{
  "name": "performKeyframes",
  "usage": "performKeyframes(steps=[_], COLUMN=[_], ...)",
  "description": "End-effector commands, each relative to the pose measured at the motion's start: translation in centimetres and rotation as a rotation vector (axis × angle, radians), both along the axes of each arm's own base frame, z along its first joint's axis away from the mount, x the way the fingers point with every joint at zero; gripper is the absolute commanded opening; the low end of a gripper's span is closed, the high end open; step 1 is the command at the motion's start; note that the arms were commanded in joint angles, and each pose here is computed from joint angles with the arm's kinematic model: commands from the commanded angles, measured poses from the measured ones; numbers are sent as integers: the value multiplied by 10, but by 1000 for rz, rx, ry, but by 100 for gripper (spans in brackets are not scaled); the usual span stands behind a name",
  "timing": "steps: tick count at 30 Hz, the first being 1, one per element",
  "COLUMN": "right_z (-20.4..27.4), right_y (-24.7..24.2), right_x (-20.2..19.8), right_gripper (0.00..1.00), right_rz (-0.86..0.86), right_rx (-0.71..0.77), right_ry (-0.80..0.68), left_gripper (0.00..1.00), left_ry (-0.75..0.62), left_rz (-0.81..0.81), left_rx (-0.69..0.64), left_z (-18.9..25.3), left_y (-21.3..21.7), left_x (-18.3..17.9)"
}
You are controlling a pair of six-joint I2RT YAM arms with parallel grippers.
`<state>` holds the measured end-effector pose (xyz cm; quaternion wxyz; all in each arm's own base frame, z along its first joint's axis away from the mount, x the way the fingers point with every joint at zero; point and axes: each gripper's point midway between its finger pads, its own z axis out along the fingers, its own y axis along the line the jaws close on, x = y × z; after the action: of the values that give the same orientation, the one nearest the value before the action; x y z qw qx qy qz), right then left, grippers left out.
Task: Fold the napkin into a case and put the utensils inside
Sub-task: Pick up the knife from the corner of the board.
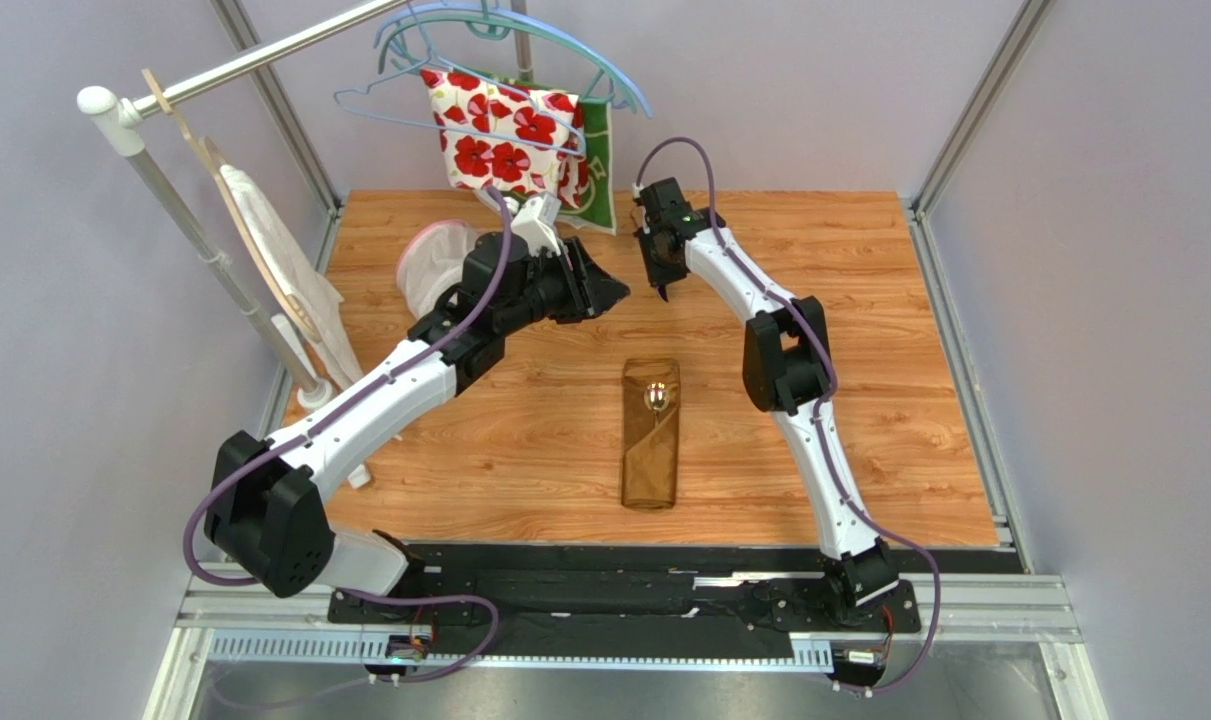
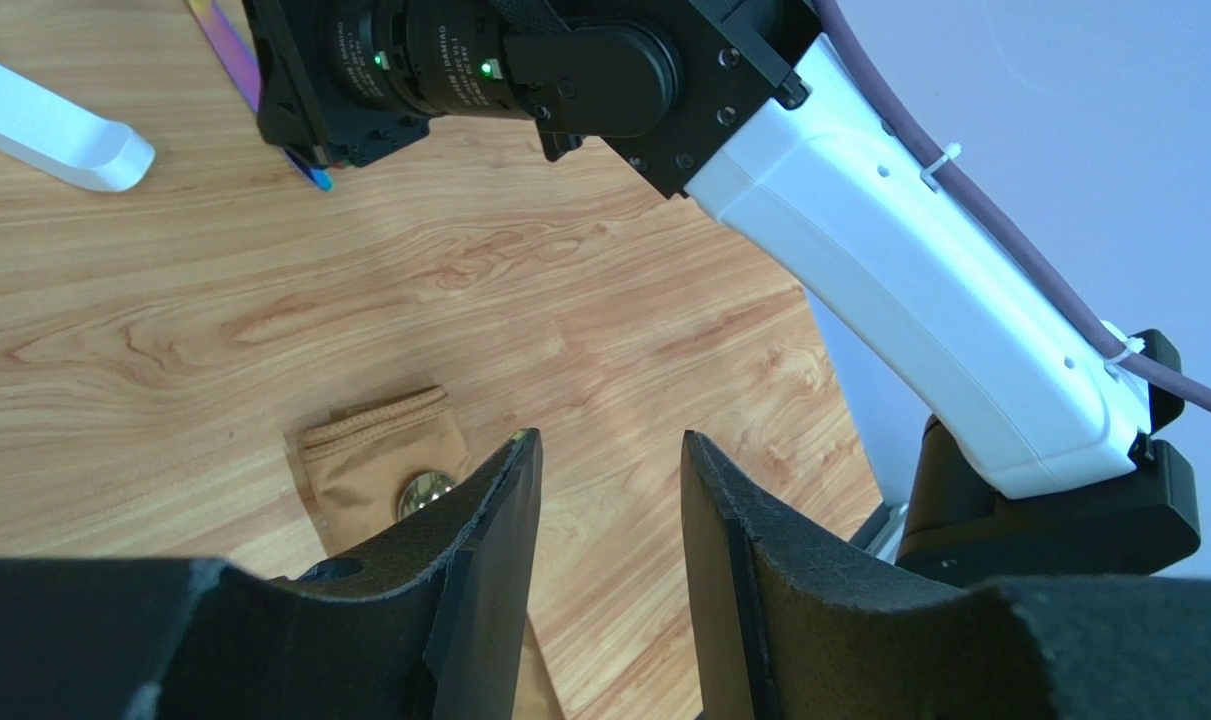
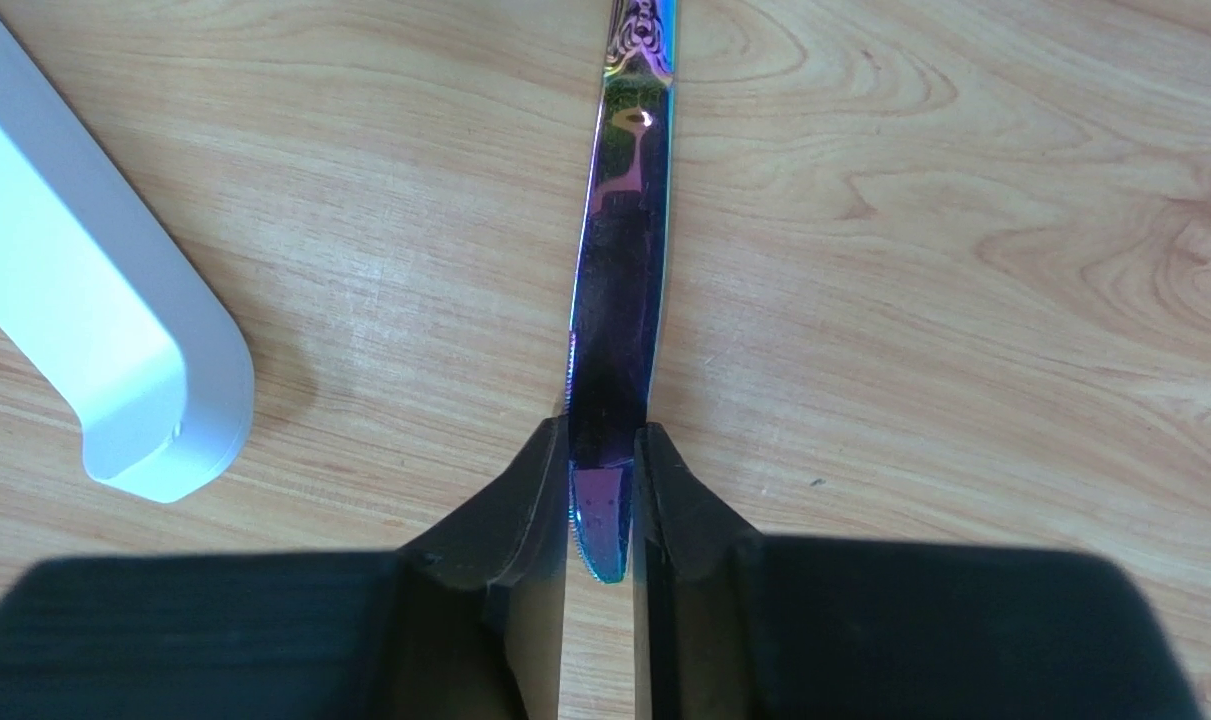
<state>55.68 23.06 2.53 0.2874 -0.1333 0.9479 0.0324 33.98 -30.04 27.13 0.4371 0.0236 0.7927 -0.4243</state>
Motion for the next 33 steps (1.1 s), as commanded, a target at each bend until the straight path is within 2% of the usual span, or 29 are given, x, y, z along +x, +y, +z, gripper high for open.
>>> performKeyframes(steps=[1, 9, 10, 12, 13, 15, 16, 19, 20, 22, 23, 26, 30, 33], right_z=[-63, -65, -65, -69, -81, -70, -77, -52, -42, -27, -18, 19, 66, 57], right_y=[-39, -69, -79, -87, -98, -96, -107, -103, -102, -101, -99, -96, -78, -77], right_x=[-77, -144, -168, -186, -218, -236, -266, -280, -289, -288, -281, -250, -172, -135], right_gripper=[9, 5, 5, 5, 5, 6, 6, 13, 23, 33, 45, 62, 67, 68], right_rz=[3, -66, -73, -103, -101, -107, -108, -132, -126, -153, -158, -171, -179, -183], right_rx=[-167, -240, -258, -268, -299, -264, -290, -231, -203, -167, -146, -116, -42, -79], right_ry=[338, 470, 509, 510, 573, 552, 607, 528, 503, 452, 410, 259, 50, 32], left_gripper=[48, 48, 48, 48, 48, 48, 48, 48, 48, 48, 48, 48, 48, 48], left_ry=[-63, -47, -46, -46, -50, -54, -56, -61, -63, -66, -65, -65, -71, -73], left_rz=[-20, -31, -33, -36, -37, -43, -43, -49, -49, -51, -51, -47, -40, -45], left_rx=[-44, -31, -33, -32, -35, -41, -44, -54, -56, -58, -59, -58, -58, -59], left_z=[25, 17, 17, 18, 19, 21, 23, 26, 26, 27, 26, 26, 27, 28], left_y=[-1, -2, -2, -1, -1, -1, -1, -1, 0, 0, 1, 1, 3, 2], left_x=[-6, -8, -8, -10, -10, -12, -12, -16, -16, -18, -19, -19, -18, -19])
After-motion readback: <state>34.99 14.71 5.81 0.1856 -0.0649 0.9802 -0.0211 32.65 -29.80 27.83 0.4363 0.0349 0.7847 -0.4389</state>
